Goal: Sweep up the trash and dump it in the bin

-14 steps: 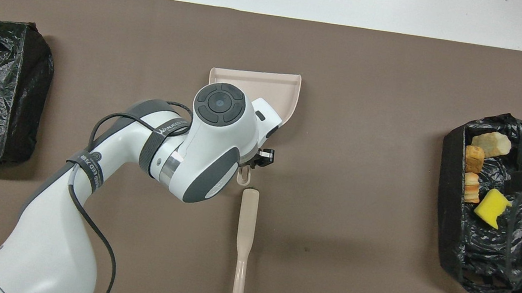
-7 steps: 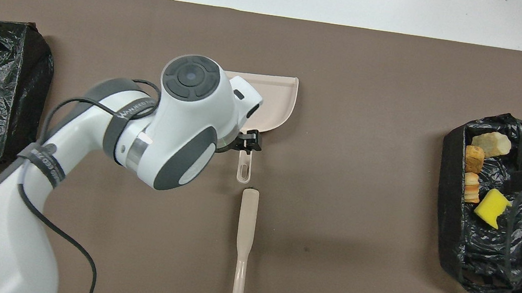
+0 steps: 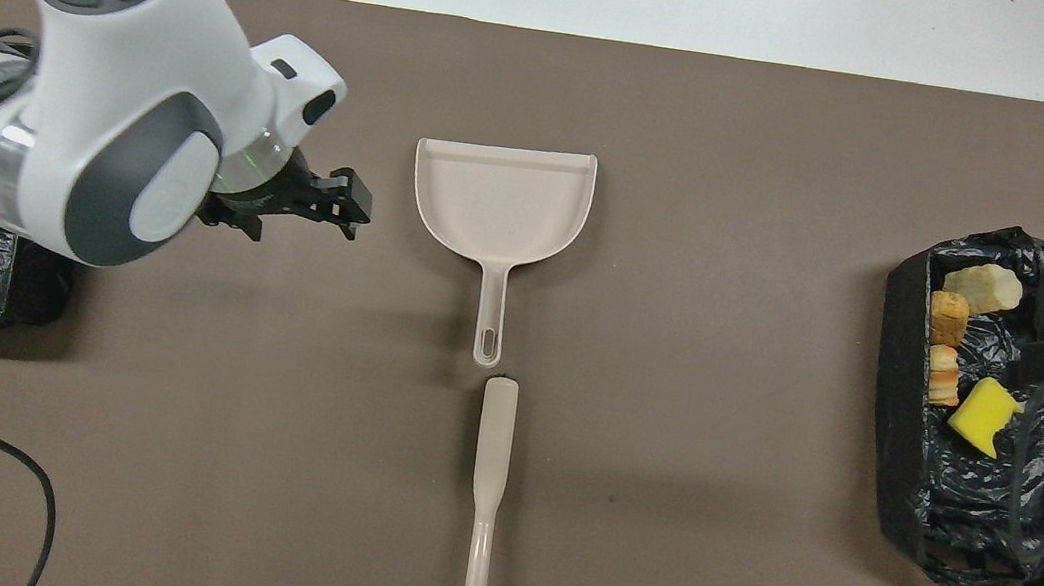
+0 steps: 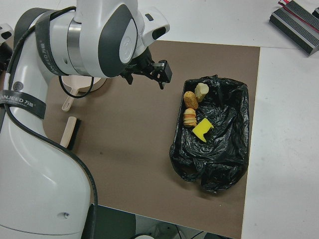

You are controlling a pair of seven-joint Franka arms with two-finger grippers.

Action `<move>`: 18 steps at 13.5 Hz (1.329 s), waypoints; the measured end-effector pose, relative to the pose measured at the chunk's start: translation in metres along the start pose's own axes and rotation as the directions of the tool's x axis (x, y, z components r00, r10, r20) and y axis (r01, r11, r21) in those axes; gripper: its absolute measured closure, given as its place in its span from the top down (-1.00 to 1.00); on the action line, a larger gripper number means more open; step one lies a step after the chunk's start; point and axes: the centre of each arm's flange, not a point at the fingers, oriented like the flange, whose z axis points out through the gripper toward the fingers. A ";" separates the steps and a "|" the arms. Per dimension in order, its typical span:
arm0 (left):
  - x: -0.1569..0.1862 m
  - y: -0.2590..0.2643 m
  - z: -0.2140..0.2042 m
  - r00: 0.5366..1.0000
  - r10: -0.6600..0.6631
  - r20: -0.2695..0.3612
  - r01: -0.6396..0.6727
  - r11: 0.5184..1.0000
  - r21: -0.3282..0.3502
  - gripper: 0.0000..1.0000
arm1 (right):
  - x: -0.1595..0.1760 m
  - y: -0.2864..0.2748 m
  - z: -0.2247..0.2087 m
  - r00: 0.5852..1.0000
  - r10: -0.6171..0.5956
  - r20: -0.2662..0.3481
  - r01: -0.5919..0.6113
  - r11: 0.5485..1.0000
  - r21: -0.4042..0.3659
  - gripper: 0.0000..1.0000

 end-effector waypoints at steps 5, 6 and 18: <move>-0.013 -0.090 -0.060 0.993 0.114 0.002 -0.114 0.993 0.002 1.00 | 0.000 0.000 0.000 1.000 0.000 0.000 0.000 1.000 0.000 1.00; -0.016 -0.101 -0.068 0.992 0.129 -0.004 -0.129 0.992 0.002 1.00 | 0.000 0.000 0.000 1.000 0.000 0.000 0.000 1.000 0.000 1.00; -0.054 -0.162 -0.106 0.986 0.152 -0.071 -0.149 0.988 0.042 1.00 | 0.000 0.000 0.000 1.000 -0.003 0.000 0.003 1.000 0.000 1.00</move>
